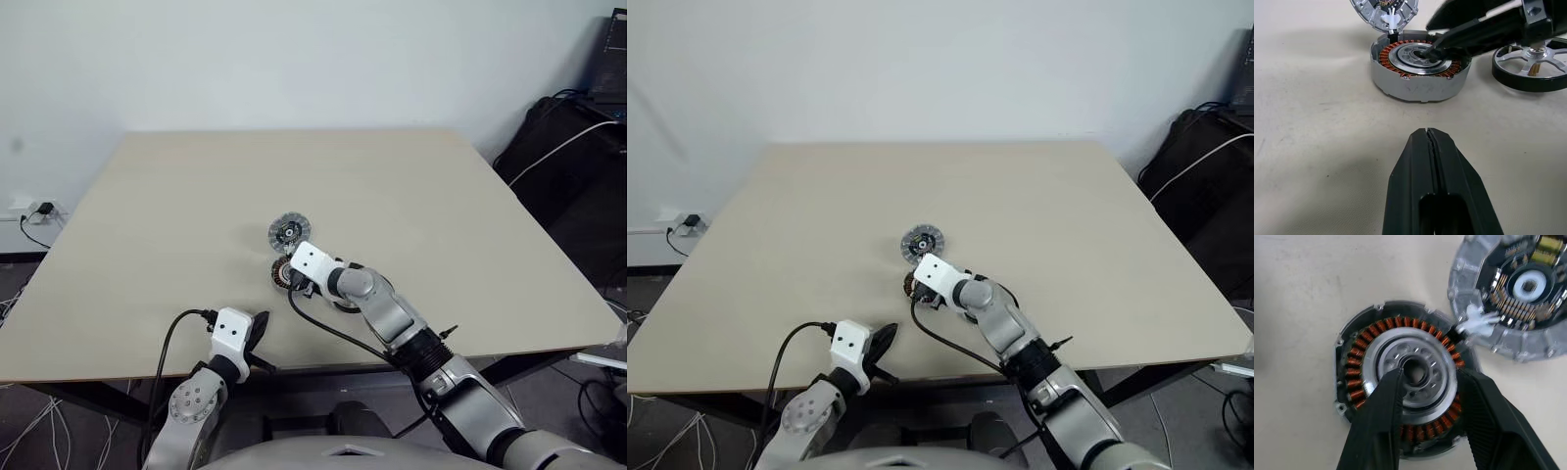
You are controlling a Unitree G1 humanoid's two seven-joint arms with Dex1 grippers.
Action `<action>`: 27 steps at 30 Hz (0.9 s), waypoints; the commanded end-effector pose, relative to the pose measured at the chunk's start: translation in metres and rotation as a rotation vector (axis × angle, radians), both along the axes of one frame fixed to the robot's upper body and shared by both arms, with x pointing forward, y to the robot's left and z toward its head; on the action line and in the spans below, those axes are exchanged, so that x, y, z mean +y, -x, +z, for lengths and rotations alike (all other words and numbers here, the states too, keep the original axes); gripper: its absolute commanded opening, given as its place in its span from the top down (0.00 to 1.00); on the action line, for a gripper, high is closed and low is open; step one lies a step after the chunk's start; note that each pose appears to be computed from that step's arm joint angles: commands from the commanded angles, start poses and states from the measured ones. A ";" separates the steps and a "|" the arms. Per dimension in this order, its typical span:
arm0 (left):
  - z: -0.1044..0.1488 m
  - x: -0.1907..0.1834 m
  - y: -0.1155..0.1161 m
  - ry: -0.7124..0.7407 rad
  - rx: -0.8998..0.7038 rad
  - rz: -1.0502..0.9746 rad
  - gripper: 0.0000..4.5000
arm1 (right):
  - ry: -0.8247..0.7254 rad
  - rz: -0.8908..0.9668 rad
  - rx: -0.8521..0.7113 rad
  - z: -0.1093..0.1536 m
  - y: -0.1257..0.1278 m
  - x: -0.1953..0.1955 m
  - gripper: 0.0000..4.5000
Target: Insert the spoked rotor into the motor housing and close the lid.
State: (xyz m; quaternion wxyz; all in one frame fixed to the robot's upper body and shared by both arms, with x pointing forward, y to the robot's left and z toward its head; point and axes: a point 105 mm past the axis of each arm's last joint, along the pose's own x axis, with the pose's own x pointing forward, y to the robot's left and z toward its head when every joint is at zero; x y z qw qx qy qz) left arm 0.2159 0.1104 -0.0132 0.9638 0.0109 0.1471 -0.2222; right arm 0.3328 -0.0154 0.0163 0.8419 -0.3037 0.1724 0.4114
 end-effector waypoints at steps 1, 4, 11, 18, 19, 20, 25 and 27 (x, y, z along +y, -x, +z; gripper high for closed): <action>0.010 -0.003 -0.004 0.020 -0.039 -0.001 0.99 | 0.005 0.041 -0.091 0.021 -0.009 0.009 0.59; 0.010 -0.003 -0.004 0.021 -0.040 0.004 0.99 | 0.020 0.052 -0.104 0.021 -0.011 0.011 0.59; 0.009 -0.003 -0.004 0.023 -0.041 0.008 0.99 | 0.083 0.098 -0.127 0.020 -0.011 0.012 0.59; 0.008 -0.005 -0.005 0.029 -0.041 0.010 0.99 | 0.178 0.155 -0.150 0.018 -0.015 0.008 0.59; 0.008 -0.005 -0.005 0.030 -0.041 0.010 0.99 | 0.188 0.160 -0.152 0.017 -0.015 0.008 0.59; 0.008 -0.004 -0.005 0.030 -0.041 0.012 0.99 | 0.199 0.168 -0.153 0.017 -0.016 0.007 0.59; 0.007 -0.004 -0.005 0.033 -0.042 0.017 0.99 | 0.256 0.220 -0.154 0.014 -0.016 0.005 0.59; 0.007 -0.004 -0.006 0.035 -0.042 0.018 0.99 | 0.281 0.245 -0.157 0.013 -0.017 0.005 0.59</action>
